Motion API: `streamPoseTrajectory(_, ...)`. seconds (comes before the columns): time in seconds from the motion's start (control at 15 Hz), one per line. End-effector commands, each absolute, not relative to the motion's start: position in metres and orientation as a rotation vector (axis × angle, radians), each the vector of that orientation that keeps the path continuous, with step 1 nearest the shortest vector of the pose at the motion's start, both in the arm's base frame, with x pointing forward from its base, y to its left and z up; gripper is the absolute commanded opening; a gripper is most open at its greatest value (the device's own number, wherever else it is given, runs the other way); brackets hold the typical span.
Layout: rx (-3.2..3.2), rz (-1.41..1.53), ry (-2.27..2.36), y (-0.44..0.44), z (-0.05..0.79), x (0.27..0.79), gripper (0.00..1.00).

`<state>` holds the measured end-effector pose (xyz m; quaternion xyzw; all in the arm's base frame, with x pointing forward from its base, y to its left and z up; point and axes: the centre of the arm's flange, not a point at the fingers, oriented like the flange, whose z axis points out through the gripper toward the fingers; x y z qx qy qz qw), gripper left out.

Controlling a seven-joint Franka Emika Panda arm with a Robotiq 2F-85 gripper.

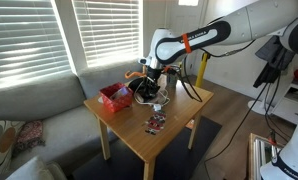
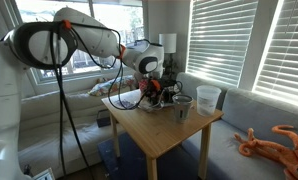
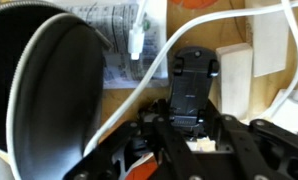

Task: Put the black object inside the silver cup

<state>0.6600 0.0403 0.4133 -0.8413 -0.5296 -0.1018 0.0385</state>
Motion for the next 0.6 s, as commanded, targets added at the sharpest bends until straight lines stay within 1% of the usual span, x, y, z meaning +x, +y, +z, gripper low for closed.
streamPoseTrajectory(0.0,-2.575,-0.376,-1.636,0.051,0.449,0.644,0.12)
streamPoseTrajectory(0.2,-2.574,-0.427,-1.656,0.052,0.476,0.631,0.12)
streamPoseTrajectory(0.53,-2.590,-0.617,-1.601,0.026,0.526,0.602,0.12)
